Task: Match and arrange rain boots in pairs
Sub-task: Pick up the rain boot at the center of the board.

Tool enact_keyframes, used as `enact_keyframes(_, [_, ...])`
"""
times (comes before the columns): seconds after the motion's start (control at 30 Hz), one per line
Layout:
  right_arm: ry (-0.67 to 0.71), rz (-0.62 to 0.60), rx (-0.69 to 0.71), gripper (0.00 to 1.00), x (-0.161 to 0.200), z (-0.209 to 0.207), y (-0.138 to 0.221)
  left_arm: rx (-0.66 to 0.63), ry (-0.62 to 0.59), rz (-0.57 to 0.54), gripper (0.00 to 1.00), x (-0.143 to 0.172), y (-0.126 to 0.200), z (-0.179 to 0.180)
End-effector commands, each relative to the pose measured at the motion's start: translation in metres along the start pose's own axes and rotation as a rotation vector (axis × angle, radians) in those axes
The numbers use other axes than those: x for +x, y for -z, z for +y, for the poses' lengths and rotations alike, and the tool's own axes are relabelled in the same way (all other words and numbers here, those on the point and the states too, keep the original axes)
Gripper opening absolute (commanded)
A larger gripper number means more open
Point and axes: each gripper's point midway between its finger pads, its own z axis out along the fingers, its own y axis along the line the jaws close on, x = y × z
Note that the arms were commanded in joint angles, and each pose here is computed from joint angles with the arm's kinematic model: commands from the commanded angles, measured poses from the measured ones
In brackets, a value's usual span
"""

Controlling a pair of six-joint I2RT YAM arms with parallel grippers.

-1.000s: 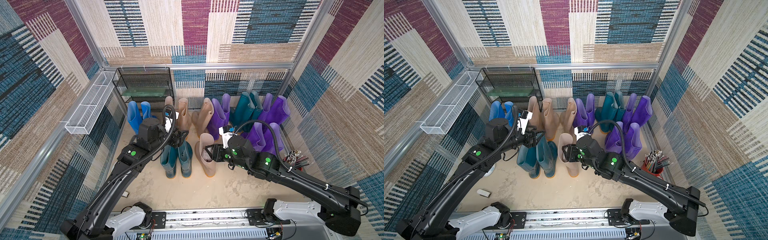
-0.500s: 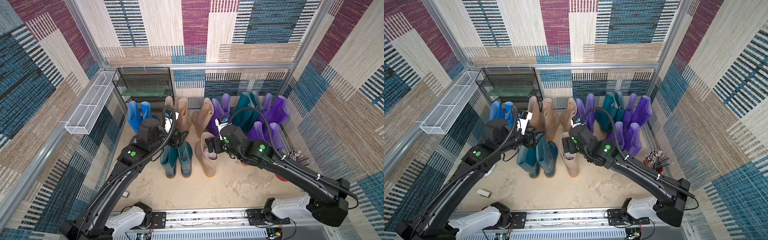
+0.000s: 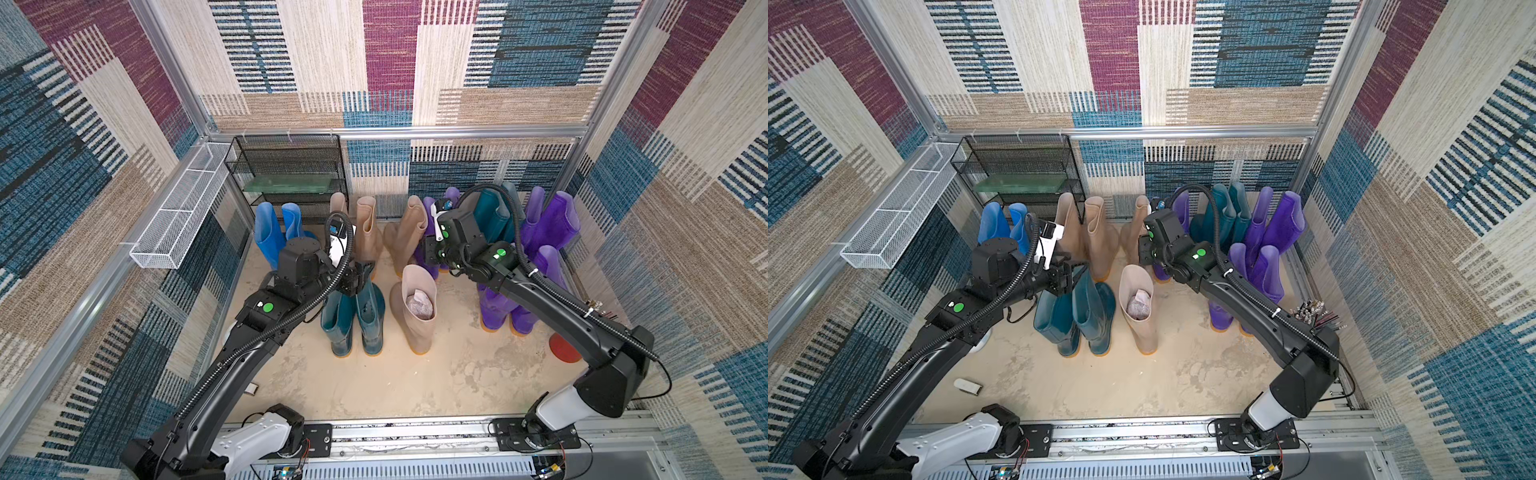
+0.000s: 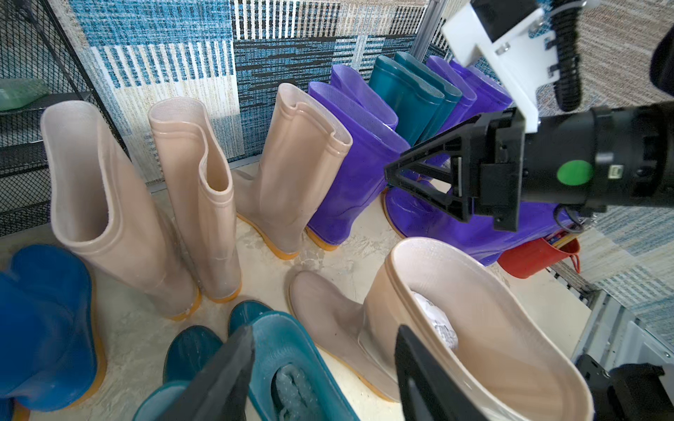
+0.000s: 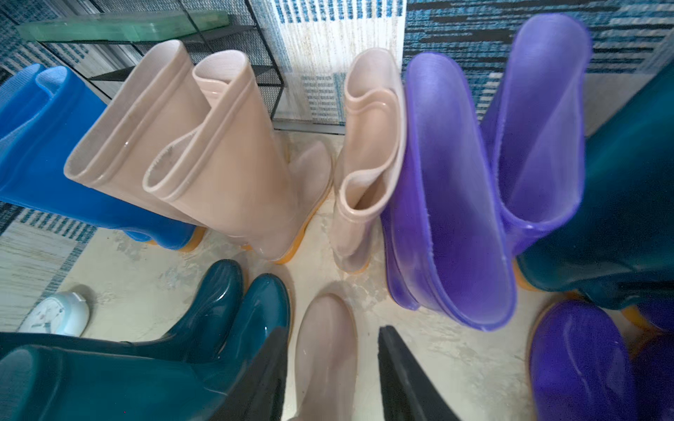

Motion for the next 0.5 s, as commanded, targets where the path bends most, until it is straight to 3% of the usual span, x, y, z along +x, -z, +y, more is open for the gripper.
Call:
enact_keyframes(0.0, [-0.035,-0.026,-0.049,0.62,-0.012,0.007,-0.014,0.001,0.004,-0.031,0.64,-0.007,-0.002,0.001])
enact_keyframes(0.07, [-0.059,-0.018,-0.025,0.69,-0.012,0.001,-0.025,0.002,0.004,-0.030,0.64,-0.007,-0.002,0.001])
enact_keyframes(0.23, [-0.107,0.026,-0.039,0.71,-0.007,0.000,-0.051,0.007,0.009,-0.028,0.64,-0.007,-0.003,0.001])
enact_keyframes(0.47, [-0.122,0.072,-0.042,0.59,-0.016,0.002,-0.094,0.002,0.007,-0.026,0.64,-0.006,-0.004,0.002])
